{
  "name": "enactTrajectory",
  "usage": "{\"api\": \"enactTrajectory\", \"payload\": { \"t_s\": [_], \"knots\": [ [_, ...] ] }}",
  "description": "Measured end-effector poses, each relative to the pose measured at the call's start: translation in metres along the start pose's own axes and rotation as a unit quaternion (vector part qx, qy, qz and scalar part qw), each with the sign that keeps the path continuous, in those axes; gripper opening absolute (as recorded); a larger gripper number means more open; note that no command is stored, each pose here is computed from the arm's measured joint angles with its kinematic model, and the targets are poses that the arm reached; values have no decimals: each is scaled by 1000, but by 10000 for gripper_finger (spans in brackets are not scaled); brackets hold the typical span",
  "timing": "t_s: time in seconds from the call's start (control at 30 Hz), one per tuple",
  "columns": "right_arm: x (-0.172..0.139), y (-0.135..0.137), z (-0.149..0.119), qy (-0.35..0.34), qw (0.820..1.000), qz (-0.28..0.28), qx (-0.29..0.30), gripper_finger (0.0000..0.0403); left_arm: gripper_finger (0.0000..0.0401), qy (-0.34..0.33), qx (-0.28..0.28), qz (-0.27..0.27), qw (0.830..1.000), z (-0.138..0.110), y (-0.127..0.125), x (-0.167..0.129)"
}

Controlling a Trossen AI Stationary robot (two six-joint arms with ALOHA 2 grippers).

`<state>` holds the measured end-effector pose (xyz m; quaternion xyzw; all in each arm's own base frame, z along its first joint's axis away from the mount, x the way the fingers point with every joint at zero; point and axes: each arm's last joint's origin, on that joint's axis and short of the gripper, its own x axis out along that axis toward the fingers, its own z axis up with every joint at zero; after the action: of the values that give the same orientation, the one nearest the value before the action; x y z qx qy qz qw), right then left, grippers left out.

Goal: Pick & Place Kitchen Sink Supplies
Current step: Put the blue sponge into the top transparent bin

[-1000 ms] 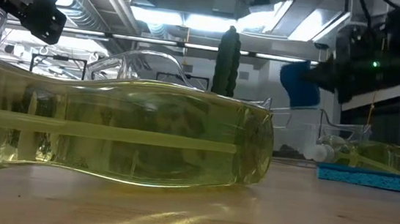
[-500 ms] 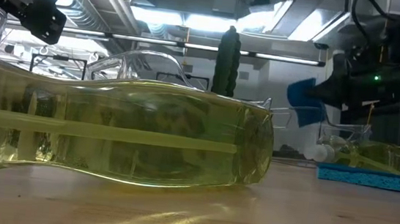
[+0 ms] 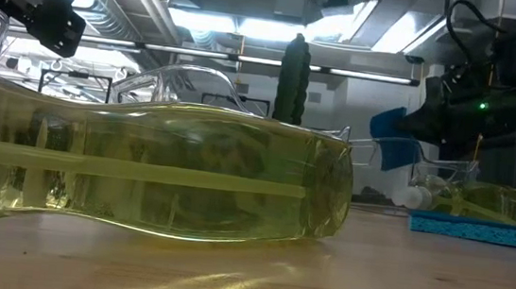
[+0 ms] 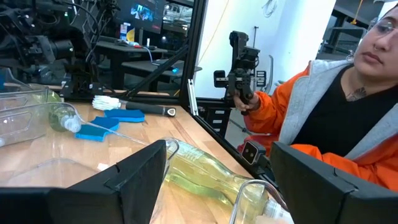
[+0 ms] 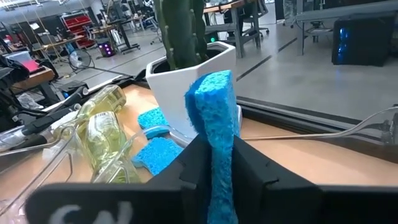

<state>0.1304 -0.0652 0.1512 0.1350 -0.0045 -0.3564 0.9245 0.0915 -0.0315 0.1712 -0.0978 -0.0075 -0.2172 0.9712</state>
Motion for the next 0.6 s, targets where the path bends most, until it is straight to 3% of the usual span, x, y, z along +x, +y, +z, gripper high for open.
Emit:
{"api": "enactTrajectory", "payload": {
  "t_s": [0.33, 0.6],
  "knots": [
    [0, 0, 0, 0, 1000, 0, -1, 155, 281, 0, 0, 0, 1000, 0, 0, 0],
    [0, 0, 0, 0, 1000, 0, -1, 181, 281, 0, 0, 0, 1000, 0, 0, 0]
  ]
}}
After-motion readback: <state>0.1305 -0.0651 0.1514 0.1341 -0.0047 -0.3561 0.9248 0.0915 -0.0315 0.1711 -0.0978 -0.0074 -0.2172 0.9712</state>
